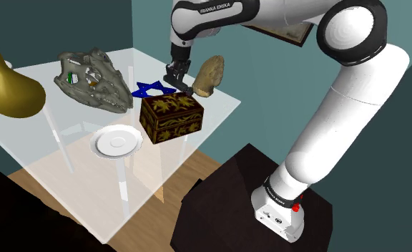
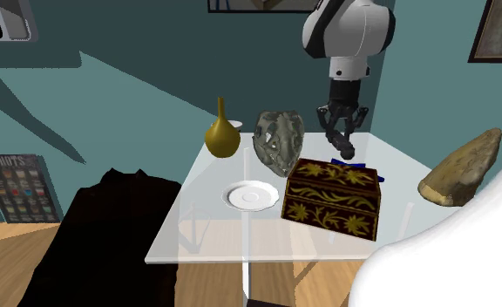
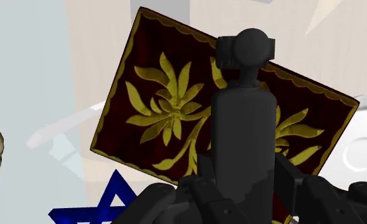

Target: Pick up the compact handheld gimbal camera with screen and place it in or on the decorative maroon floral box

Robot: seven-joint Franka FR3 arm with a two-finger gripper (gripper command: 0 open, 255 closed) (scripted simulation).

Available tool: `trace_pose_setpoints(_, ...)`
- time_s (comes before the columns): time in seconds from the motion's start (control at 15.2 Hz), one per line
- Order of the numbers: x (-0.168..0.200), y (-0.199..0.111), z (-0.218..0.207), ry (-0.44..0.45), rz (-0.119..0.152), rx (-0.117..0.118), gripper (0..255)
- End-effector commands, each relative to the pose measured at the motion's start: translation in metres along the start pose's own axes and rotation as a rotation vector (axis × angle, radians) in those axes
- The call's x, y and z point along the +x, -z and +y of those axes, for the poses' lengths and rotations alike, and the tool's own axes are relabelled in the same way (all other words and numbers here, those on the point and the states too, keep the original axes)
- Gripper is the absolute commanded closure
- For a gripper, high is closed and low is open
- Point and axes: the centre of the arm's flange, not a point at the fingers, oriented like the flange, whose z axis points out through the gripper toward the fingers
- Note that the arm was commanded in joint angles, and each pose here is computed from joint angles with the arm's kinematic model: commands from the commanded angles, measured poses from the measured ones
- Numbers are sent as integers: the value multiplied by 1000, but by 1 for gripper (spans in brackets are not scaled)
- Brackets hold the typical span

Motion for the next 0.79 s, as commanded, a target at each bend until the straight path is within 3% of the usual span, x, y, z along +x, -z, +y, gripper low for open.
trace_pose_setpoints(0.0,1,-10,0,0,0,0,255)
trace_pose_setpoints(0.73,1,-68,-1,0,0,0,255)
